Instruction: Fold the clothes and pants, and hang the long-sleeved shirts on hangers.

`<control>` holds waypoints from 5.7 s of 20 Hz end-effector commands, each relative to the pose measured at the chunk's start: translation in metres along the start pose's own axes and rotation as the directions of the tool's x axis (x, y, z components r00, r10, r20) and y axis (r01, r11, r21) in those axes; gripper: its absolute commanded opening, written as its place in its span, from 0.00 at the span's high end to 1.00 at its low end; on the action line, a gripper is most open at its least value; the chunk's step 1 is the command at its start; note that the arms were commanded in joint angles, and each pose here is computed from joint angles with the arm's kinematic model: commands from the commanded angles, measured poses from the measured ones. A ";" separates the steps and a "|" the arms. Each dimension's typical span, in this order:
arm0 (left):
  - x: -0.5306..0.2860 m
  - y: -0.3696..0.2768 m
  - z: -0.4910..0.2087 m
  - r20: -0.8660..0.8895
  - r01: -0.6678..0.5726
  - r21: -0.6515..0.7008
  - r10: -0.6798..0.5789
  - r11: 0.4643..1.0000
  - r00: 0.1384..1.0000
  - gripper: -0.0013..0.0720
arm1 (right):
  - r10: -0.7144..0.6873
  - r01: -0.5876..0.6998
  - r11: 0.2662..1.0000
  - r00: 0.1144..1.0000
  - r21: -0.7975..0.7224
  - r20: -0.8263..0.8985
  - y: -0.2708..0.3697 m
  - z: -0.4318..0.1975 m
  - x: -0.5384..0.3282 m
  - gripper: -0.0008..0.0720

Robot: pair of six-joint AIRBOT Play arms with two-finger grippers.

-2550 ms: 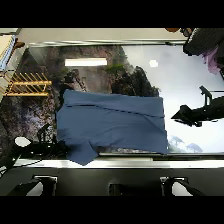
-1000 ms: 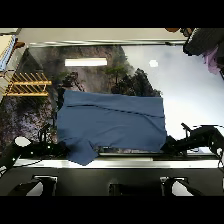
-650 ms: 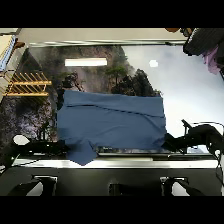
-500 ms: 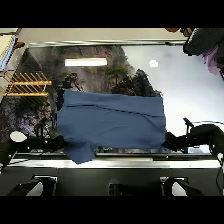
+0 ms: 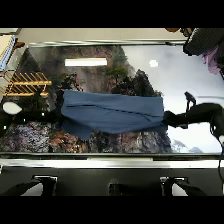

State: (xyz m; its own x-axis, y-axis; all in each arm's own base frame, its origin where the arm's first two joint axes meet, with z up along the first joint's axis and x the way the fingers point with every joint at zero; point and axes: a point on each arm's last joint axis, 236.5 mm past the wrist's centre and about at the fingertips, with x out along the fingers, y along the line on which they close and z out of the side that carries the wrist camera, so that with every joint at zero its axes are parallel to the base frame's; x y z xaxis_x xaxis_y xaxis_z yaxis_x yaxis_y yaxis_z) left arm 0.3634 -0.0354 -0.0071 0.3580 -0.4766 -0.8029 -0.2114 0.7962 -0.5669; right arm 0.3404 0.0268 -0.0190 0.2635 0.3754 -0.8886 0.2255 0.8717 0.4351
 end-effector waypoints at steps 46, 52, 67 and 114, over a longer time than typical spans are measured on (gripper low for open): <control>-0.069 -0.057 0.194 0.198 -0.272 0.299 0.219 0.915 0.955 0.21 | 0.243 -0.210 0.944 0.964 0.255 -0.106 -0.048 0.107 0.060 0.09; -0.064 -0.058 0.189 0.182 -0.267 0.296 0.220 0.917 0.958 0.21 | 0.223 -0.202 0.948 0.973 0.246 -0.062 -0.048 0.118 0.067 0.09; -0.046 -0.056 0.180 0.137 -0.247 0.295 0.215 0.923 0.967 0.71 | 0.088 -0.084 0.988 0.996 0.128 -0.023 -0.011 0.124 0.082 0.95; 0.187 -0.286 0.001 -0.255 0.268 0.182 -0.218 0.946 0.942 0.96 | 0.143 -0.160 0.987 0.940 0.031 0.310 0.093 0.122 -0.131 0.95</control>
State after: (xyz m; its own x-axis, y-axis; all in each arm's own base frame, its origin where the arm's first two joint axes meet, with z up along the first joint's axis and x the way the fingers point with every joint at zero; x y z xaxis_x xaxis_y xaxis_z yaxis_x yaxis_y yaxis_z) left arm 0.4843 -0.4181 -0.0253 0.1570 -0.7823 -0.6027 -0.0133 0.6086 -0.7934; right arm 0.4324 -0.0001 0.1460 0.5475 0.3007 -0.7809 0.2418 0.8365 0.4917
